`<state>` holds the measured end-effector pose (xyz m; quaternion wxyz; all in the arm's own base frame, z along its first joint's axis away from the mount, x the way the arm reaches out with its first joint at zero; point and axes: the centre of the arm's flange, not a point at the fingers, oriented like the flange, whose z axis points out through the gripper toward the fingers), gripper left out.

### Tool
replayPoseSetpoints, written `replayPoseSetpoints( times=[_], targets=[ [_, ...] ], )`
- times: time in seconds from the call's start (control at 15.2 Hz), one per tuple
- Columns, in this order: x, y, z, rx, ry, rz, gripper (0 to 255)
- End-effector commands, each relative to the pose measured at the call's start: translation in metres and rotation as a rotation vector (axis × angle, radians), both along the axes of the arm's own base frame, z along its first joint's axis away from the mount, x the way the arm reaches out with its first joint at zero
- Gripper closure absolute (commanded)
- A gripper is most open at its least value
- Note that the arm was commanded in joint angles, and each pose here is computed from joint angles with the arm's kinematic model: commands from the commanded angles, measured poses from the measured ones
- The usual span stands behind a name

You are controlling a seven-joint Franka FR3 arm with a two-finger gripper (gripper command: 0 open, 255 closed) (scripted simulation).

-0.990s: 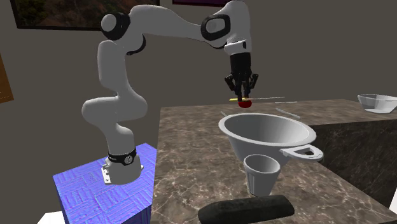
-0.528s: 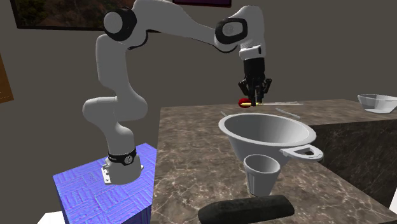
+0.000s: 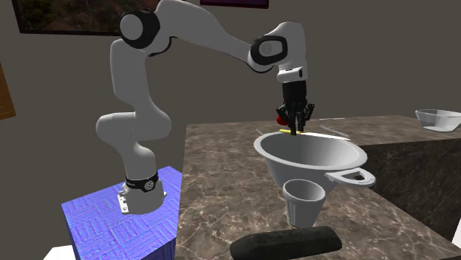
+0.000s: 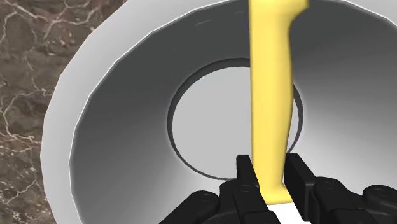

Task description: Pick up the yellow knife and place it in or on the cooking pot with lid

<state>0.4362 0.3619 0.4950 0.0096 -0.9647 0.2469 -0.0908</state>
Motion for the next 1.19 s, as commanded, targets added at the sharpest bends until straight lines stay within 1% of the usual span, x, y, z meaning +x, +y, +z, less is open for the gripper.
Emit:
replayPoseSetpoints(
  times=[0.0,0.13,0.66,0.73,1.06,1.12],
  targets=[
    [0.000,0.000,-0.011,0.000,0.000,0.000,255],
    [0.000,0.000,-0.022,0.000,0.000,0.000,255],
    [0.000,0.000,-0.022,0.000,0.000,0.000,255],
    [0.000,0.000,-0.022,0.000,0.000,0.000,0],
    [0.000,0.000,-0.022,0.000,0.000,0.000,0],
    [-0.003,0.000,-0.009,0.000,0.000,0.000,0]
  ],
)
